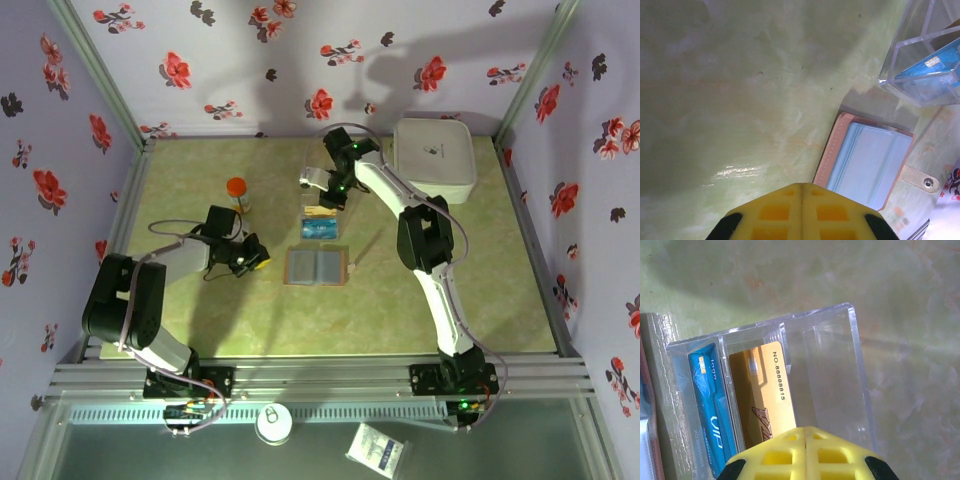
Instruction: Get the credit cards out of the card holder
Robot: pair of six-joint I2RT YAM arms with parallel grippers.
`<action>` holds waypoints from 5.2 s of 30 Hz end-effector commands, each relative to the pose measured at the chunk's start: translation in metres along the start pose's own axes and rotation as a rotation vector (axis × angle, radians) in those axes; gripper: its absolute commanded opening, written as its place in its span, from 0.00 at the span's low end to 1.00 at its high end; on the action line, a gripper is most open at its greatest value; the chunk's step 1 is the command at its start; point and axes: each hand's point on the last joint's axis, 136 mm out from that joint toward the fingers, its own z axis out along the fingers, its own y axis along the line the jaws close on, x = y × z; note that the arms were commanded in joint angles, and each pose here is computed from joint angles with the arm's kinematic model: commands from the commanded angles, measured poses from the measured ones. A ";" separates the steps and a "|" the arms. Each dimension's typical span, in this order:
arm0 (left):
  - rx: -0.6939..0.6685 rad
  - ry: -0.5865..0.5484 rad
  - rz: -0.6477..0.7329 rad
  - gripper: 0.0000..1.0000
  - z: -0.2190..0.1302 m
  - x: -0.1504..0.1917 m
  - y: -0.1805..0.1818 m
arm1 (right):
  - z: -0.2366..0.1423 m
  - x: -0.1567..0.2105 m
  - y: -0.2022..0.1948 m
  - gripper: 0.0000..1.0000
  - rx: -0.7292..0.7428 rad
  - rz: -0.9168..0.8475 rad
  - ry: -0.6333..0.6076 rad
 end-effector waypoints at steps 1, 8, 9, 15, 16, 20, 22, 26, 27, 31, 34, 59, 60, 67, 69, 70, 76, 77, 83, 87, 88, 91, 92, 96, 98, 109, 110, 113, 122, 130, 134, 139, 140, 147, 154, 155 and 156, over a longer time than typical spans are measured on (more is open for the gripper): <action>0.015 0.003 0.009 0.00 -0.005 0.004 0.000 | -0.007 0.000 0.008 0.03 -0.003 -0.021 0.025; 0.025 -0.008 0.017 0.00 -0.009 0.004 -0.003 | -0.026 -0.016 -0.007 0.08 0.094 0.013 -0.025; 0.030 -0.013 0.023 0.00 -0.010 0.002 -0.005 | -0.029 -0.018 -0.011 0.10 0.121 0.029 -0.031; 0.050 -0.030 0.050 0.00 -0.012 0.000 -0.010 | -0.046 -0.022 -0.025 0.13 0.255 0.196 -0.088; 0.056 -0.032 0.055 0.00 -0.012 0.000 -0.011 | -0.047 -0.023 -0.024 0.13 0.265 0.227 -0.101; 0.076 -0.041 0.074 0.00 -0.012 -0.002 -0.018 | -0.049 -0.026 -0.016 0.13 0.297 0.375 -0.155; 0.081 -0.045 0.069 0.00 -0.012 -0.005 -0.022 | -0.049 -0.029 -0.010 0.12 0.302 0.450 -0.175; 0.101 -0.034 0.051 0.00 -0.009 -0.008 -0.032 | -0.049 -0.037 0.007 0.12 0.292 0.595 -0.217; 0.106 -0.028 0.051 0.00 -0.008 -0.008 -0.035 | -0.047 -0.037 0.011 0.12 0.291 0.621 -0.218; 0.100 0.005 0.050 0.00 -0.001 -0.002 -0.039 | -0.040 -0.031 0.028 0.11 0.308 0.765 -0.221; 0.104 0.011 0.080 0.00 0.002 0.001 -0.042 | -0.037 -0.029 0.044 0.11 0.306 0.880 -0.257; 0.000 0.061 0.163 0.00 0.033 0.036 -0.037 | -0.022 0.006 0.147 0.26 0.036 1.307 -0.260; -0.011 0.066 0.158 0.00 0.035 0.037 -0.033 | -0.020 0.006 0.148 0.28 0.022 1.312 -0.262; -0.048 0.088 0.151 0.00 0.039 0.044 -0.020 | -0.004 0.001 0.160 0.32 -0.065 1.336 -0.238; -0.051 0.092 0.152 0.00 0.038 0.046 -0.020 | 0.000 -0.003 0.163 0.32 -0.091 1.338 -0.235; -0.052 0.091 0.151 0.00 0.038 0.047 -0.019 | 0.001 -0.005 0.164 0.32 -0.098 1.337 -0.235; -0.059 0.098 0.149 0.00 0.037 0.049 -0.017 | 0.011 -0.012 0.168 0.33 -0.133 1.344 -0.212; -0.059 0.099 0.149 0.00 0.037 0.049 -0.017 | 0.012 -0.013 0.169 0.33 -0.142 1.341 -0.208; -0.083 0.105 0.142 0.00 0.037 0.051 -0.011 | 0.026 -0.013 0.170 0.31 -0.170 1.351 -0.175; -0.095 0.106 0.141 0.00 0.037 0.052 -0.007 | 0.031 -0.014 0.168 0.28 -0.171 1.350 -0.170; -0.098 0.106 0.141 0.00 0.037 0.052 -0.007 | 0.033 -0.013 0.168 0.28 -0.170 1.352 -0.164; -0.100 0.107 0.139 0.00 0.037 0.052 -0.006 | 0.037 -0.009 0.168 0.28 -0.160 1.357 -0.146; -0.100 0.107 0.140 0.00 0.037 0.052 -0.006 | 0.039 -0.008 0.168 0.28 -0.157 1.358 -0.141; -0.111 0.111 0.138 0.00 0.038 0.053 -0.003 | 0.043 0.002 0.169 0.27 -0.129 1.365 -0.104; -0.119 0.113 0.137 0.00 0.038 0.053 -0.001 | 0.041 0.006 0.168 0.26 -0.106 1.371 -0.097; -0.143 0.113 0.127 0.00 0.038 0.055 0.005 | 0.030 0.014 0.166 0.26 -0.068 1.376 -0.125; -0.142 0.113 0.127 0.00 0.037 0.055 0.005 | 0.031 0.016 0.167 0.26 -0.070 1.378 -0.122; -0.142 0.114 0.129 0.00 0.037 0.055 0.004 | 0.033 0.020 0.167 0.25 -0.072 1.385 -0.115; -0.144 0.108 0.132 0.00 0.035 0.054 0.004 | 0.037 0.027 0.168 0.21 -0.072 1.393 -0.106; -0.131 0.089 0.139 0.00 0.028 0.050 -0.006 | 0.038 0.031 0.166 0.15 -0.057 1.398 -0.099; -0.100 0.057 0.148 0.00 0.017 0.044 -0.021 | 0.041 0.034 0.167 0.13 -0.061 1.401 -0.092; -0.042 0.024 0.149 0.00 0.006 0.038 -0.041 | 0.044 0.035 0.168 0.11 -0.064 1.403 -0.085; -0.027 0.021 0.145 0.00 0.005 0.038 -0.045 | 0.044 0.036 0.167 0.11 -0.065 1.405 -0.084; 0.031 0.043 0.123 0.08 0.015 0.037 -0.057 | 0.047 0.040 0.167 0.09 -0.062 1.413 -0.078; 0.034 0.074 0.115 0.15 0.029 0.042 -0.057 | 0.046 0.041 0.166 0.08 -0.075 1.426 -0.095; 0.033 0.078 0.116 0.17 0.030 0.043 -0.057 | 0.046 0.041 0.166 0.08 -0.080 1.430 -0.100; 0.032 0.079 0.118 0.17 0.031 0.043 -0.057 | 0.047 0.041 0.167 0.08 -0.086 1.434 -0.103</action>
